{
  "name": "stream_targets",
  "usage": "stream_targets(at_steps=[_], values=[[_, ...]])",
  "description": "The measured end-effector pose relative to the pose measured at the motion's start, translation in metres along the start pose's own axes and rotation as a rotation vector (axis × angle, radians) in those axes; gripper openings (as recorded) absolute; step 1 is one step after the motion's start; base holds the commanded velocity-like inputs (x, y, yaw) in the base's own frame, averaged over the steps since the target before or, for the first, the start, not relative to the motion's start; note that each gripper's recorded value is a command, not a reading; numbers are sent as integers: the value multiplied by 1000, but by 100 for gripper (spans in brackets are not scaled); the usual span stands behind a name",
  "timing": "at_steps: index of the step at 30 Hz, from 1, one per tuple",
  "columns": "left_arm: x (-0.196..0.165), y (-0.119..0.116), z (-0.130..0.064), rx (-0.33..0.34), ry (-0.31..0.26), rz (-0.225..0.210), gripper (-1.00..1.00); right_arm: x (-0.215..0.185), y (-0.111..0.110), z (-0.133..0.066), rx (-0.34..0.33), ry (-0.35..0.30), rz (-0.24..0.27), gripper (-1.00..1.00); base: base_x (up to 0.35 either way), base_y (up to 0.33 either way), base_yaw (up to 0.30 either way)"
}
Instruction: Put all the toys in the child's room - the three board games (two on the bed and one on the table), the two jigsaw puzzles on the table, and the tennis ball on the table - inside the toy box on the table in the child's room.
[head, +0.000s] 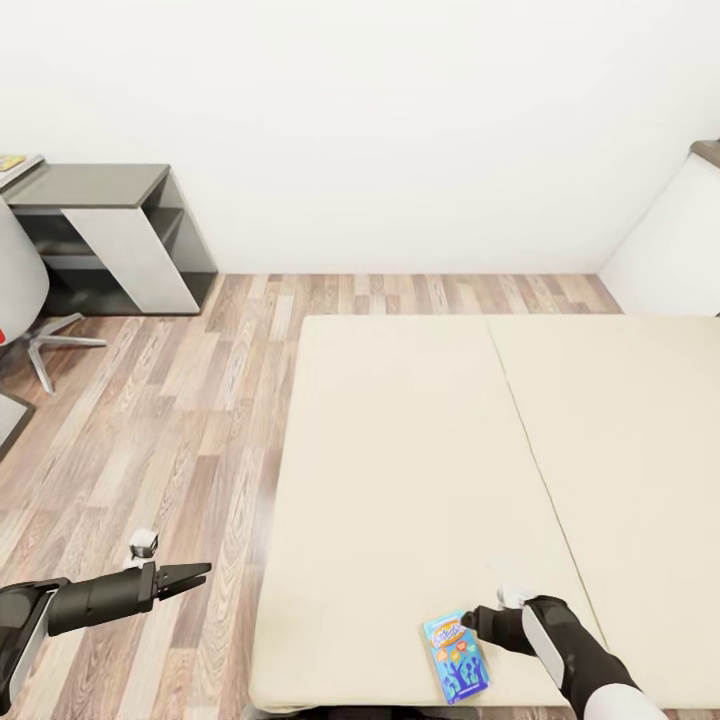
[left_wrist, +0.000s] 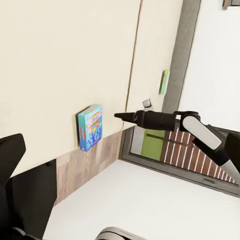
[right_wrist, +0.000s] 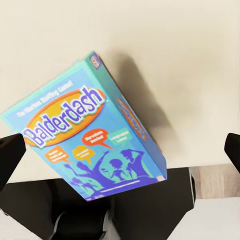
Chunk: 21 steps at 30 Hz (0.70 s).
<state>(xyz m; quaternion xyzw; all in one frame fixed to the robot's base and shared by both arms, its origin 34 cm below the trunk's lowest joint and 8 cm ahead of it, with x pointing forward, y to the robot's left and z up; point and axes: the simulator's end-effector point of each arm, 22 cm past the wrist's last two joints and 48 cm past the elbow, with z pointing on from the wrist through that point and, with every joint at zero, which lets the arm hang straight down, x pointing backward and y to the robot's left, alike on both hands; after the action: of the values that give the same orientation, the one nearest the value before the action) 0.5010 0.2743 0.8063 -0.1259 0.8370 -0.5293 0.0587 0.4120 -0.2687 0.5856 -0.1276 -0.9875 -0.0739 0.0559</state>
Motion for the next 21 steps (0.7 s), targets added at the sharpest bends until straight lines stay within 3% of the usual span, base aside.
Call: stream_targets(at_steps=[10,21], values=[[2,5,1,-3,4,-10,100,0,6,0,-79,5,-1,100,0,0,0],[3,7,2,2,8,-16,100,4,5,3,-100,16,2,100,0,0,0]])
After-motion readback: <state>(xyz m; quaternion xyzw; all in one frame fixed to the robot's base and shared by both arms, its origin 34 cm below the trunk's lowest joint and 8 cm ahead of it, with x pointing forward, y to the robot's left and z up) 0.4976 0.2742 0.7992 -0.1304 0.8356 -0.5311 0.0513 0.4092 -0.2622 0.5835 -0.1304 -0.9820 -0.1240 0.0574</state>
